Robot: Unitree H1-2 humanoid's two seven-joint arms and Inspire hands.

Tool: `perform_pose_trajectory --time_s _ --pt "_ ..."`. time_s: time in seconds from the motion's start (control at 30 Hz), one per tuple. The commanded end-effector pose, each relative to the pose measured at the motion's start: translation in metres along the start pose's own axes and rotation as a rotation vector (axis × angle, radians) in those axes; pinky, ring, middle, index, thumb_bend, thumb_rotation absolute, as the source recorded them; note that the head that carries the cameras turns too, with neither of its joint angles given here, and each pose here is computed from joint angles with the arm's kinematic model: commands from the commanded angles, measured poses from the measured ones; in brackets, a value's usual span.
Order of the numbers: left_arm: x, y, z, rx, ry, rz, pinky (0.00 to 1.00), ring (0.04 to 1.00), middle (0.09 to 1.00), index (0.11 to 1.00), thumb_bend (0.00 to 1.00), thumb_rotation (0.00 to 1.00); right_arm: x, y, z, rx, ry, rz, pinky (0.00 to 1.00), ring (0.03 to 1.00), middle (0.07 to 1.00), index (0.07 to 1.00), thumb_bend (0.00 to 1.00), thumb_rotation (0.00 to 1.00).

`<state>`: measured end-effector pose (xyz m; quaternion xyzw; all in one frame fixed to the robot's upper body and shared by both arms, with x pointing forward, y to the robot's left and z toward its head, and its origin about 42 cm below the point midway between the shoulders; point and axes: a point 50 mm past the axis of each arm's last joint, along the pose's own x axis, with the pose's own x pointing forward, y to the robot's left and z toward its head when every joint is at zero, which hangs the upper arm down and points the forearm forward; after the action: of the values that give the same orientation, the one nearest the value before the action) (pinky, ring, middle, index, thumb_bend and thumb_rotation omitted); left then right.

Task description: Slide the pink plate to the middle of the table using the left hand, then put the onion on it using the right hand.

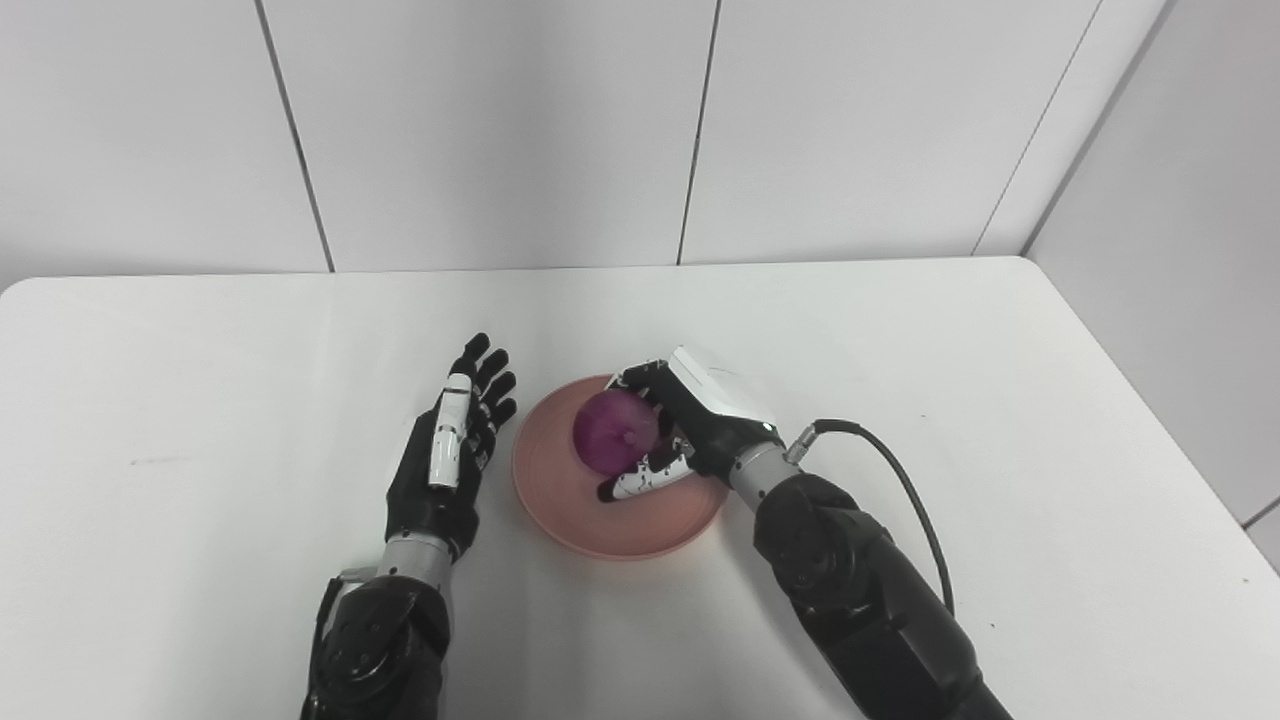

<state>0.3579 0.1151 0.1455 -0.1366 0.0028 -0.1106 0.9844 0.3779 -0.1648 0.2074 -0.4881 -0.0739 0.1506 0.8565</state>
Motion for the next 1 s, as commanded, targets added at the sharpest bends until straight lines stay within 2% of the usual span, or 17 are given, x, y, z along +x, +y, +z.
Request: perform_pose_trajectory --time_s 0.0,0.07,0.13,0.17,0.3,0.43,0.63,0.8,0.97 --pt "0.005 -0.006 0.009 0.005 -0.03 -0.017 0.94 0.944 0.948 0.935 0.45 1.0 -0.001 -0.015 0.013 -0.019 -0.091 -0.059 0.41 0.535 0.641 0.661 0.84 0.19" --pt "0.005 -0.006 0.009 0.005 -0.029 -0.016 0.94 0.943 0.946 0.934 0.45 1.0 -0.003 -0.015 0.013 -0.008 -0.093 -0.062 0.38 0.51 0.623 0.687 0.88 0.21" --pt "0.004 -0.006 0.009 0.007 -0.028 -0.015 0.94 0.942 0.944 0.932 0.45 1.0 -0.003 -0.015 0.012 -0.004 -0.088 -0.059 0.39 0.524 0.633 0.699 0.89 0.22" --pt "0.004 -0.007 0.009 0.007 -0.027 -0.014 0.94 0.942 0.945 0.933 0.45 1.0 -0.004 -0.015 0.011 -0.004 -0.088 -0.059 0.5 0.613 0.691 0.719 0.92 0.24" --pt "0.004 -0.007 0.009 0.006 -0.027 -0.01 0.94 0.941 0.942 0.929 0.45 1.0 -0.005 -0.015 0.009 -0.029 -0.09 -0.045 0.67 0.746 0.786 0.791 0.97 0.3" --pt "0.004 -0.006 0.009 0.006 -0.029 -0.015 0.94 0.943 0.944 0.931 0.45 1.0 -0.008 -0.015 0.007 -0.038 -0.093 -0.033 0.73 0.809 0.847 0.859 1.0 0.35" --pt "0.003 -0.006 0.009 0.005 -0.03 -0.016 0.94 0.944 0.945 0.932 0.44 1.0 -0.01 -0.016 0.007 -0.06 -0.111 -0.041 0.9 0.889 0.92 0.935 1.0 0.42" --pt "0.004 -0.007 0.009 0.006 -0.031 -0.008 0.93 0.937 0.938 0.923 0.45 1.0 -0.011 -0.017 0.004 -0.052 -0.124 -0.087 0.96 0.947 0.975 0.987 1.0 0.48" --pt "0.004 -0.007 0.009 0.006 -0.033 -0.011 0.93 0.938 0.939 0.925 0.45 1.0 -0.013 -0.021 0.005 -0.023 -0.134 -0.124 0.96 0.961 0.995 1.0 1.0 0.55"
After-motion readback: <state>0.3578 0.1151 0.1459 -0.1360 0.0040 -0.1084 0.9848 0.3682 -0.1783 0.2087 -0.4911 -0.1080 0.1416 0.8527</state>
